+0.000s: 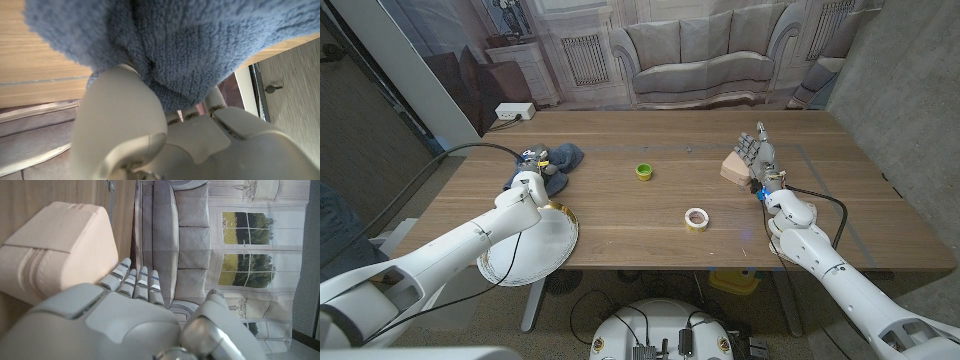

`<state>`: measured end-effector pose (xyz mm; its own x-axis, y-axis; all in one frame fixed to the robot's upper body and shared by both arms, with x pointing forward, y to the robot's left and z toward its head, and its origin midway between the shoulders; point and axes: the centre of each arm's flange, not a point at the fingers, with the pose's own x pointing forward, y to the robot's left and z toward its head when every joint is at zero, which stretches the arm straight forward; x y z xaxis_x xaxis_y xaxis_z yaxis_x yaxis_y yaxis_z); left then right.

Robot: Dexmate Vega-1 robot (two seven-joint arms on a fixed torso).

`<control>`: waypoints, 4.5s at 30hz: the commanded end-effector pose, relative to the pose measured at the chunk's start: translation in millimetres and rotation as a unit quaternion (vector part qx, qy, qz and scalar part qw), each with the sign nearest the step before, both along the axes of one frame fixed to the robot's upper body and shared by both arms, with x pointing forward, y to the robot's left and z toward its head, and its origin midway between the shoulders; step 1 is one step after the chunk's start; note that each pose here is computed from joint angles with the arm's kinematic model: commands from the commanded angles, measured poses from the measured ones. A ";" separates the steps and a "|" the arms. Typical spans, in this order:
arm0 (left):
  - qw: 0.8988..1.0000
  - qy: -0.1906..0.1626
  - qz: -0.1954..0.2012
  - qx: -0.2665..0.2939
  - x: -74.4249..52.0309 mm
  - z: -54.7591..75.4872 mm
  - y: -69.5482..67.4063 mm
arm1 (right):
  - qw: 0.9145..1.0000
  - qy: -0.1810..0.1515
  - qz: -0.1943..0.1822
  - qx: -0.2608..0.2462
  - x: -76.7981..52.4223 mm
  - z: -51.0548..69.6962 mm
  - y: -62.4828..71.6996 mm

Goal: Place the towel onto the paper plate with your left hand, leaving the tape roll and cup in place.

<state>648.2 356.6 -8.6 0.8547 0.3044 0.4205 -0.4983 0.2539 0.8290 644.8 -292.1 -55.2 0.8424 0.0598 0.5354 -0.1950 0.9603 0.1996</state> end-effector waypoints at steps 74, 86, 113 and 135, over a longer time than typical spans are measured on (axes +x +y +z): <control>0.995 -0.099 -0.014 0.025 -67.0 62.9 -14.3 | 1.000 -0.030 -0.004 -0.003 -22.1 9.9 -9.5; 0.993 -0.110 -0.038 0.016 -80.9 67.0 -8.6 | 0.999 -0.032 -0.012 -0.004 -28.0 9.0 -11.3; 0.993 -0.117 -0.028 0.023 -123.6 64.9 -8.6 | 0.999 -0.033 -0.015 -0.005 -31.3 10.7 -14.6; 0.991 -0.128 -0.018 0.023 -156.1 47.8 -15.3 | 0.999 -0.033 -0.020 0.005 -34.1 4.1 -21.4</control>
<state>509.5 343.6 47.3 0.7464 0.2388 0.6211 -0.6653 0.2490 0.7038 613.1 -309.2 -45.8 0.8069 0.0358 0.5896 -0.1775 0.9667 0.1843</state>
